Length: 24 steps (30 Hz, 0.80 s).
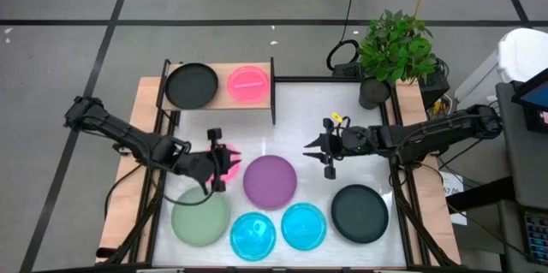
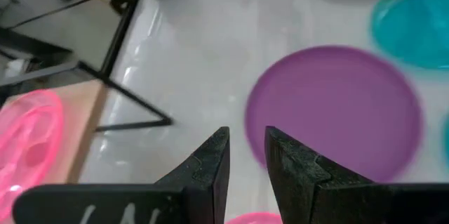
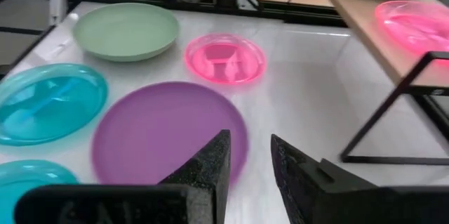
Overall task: Place and stack plates onto a shelf
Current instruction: Stack the purple plate on top of the black plate on the shelf
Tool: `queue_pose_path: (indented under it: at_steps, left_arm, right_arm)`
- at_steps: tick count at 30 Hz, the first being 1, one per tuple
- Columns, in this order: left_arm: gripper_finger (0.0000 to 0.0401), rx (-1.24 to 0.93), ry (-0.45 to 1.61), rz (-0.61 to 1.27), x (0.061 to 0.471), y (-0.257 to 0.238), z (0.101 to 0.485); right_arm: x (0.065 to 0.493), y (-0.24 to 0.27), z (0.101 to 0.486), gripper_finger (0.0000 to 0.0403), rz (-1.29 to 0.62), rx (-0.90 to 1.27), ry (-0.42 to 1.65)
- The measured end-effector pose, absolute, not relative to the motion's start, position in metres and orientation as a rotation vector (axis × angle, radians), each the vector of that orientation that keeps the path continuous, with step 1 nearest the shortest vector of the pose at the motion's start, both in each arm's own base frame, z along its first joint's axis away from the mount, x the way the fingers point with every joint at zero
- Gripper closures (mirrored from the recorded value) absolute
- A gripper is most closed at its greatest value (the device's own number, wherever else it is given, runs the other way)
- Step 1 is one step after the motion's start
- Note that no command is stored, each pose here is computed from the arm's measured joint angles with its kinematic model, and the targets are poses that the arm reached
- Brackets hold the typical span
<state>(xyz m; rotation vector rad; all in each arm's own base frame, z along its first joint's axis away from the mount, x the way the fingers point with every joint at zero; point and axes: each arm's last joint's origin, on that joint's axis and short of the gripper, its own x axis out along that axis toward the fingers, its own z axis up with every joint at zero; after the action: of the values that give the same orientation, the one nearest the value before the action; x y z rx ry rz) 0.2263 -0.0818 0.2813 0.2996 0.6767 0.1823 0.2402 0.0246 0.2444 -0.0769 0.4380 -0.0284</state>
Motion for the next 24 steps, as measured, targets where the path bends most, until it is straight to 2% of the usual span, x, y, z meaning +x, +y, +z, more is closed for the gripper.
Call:
queue_pose_path:
  at_steps: [13, 24]
  left_arm:
    - [0.0304, 0.192, 0.684, 0.068, 0.220, -0.111, 0.275]
    - [0.0291, 0.212, 0.769, -0.091, 0.243, -0.148, 0.235]
  right_arm:
    - [0.247, 0.056, 0.228, 0.0314, 0.069, -0.027, 0.488]
    - [0.252, 0.074, 0.219, 0.0314, 0.119, -0.004, 0.495]
